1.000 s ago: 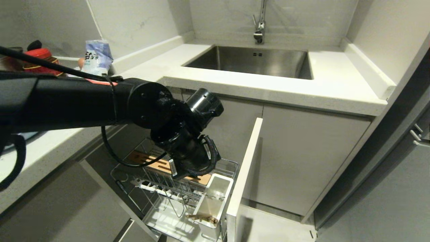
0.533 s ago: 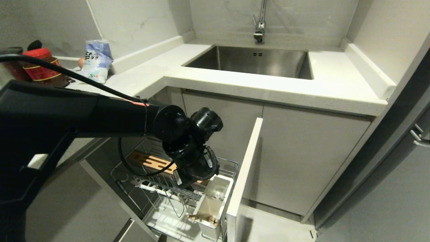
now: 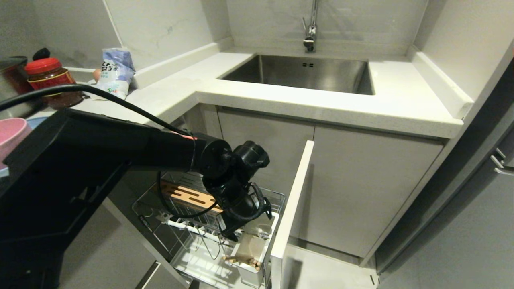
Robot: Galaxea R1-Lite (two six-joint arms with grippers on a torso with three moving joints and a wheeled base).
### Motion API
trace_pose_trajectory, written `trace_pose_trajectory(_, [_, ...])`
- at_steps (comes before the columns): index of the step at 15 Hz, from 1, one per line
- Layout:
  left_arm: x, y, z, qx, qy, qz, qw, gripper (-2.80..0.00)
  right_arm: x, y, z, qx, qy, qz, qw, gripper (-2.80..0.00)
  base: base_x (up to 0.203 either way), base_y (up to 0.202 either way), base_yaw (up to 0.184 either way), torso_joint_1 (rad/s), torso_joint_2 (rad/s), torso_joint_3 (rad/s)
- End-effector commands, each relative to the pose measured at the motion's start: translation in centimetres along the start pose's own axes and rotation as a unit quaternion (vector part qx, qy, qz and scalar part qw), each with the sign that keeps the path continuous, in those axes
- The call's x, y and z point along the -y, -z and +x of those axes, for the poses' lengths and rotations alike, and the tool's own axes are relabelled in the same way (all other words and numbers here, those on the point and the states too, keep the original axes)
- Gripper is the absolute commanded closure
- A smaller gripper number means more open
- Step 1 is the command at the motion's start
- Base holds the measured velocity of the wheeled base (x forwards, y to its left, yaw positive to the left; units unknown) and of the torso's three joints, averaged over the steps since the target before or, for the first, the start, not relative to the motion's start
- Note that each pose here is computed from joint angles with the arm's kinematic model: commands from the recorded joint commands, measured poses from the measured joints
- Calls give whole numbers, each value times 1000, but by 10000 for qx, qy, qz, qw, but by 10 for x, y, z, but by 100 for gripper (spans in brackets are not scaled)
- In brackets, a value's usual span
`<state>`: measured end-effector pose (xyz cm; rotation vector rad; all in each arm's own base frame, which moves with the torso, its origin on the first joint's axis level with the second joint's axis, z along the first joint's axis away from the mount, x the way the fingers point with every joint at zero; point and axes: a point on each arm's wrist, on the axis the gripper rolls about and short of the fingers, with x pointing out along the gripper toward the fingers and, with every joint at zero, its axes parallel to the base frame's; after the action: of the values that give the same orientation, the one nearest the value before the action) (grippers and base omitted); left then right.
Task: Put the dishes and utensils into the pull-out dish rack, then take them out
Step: Take the fork out of the cupboard
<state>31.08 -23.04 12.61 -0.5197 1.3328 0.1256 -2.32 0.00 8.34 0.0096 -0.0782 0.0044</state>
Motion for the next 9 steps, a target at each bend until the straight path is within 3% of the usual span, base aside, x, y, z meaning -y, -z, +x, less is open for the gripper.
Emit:
trace_pose_trajectory(1, [0, -8, 13, 52, 52, -164, 9998, -280, 0, 7, 1, -123, -2, -2, 9999, 0, 0, 0, 0, 0, 0, 0])
trace_pose_trajectory(4, [-1, -12, 14, 63, 102, -249, 9996, -280, 0, 7, 1, -123, -2, -2, 9999, 0, 0, 0, 0, 0, 0, 0])
trace_pose_trajectory(9, [-1, -11, 16, -285, 260, -261, 9989, -280, 0, 7, 1, -123, -2, -1, 9999, 0, 0, 0, 0, 0, 0, 0])
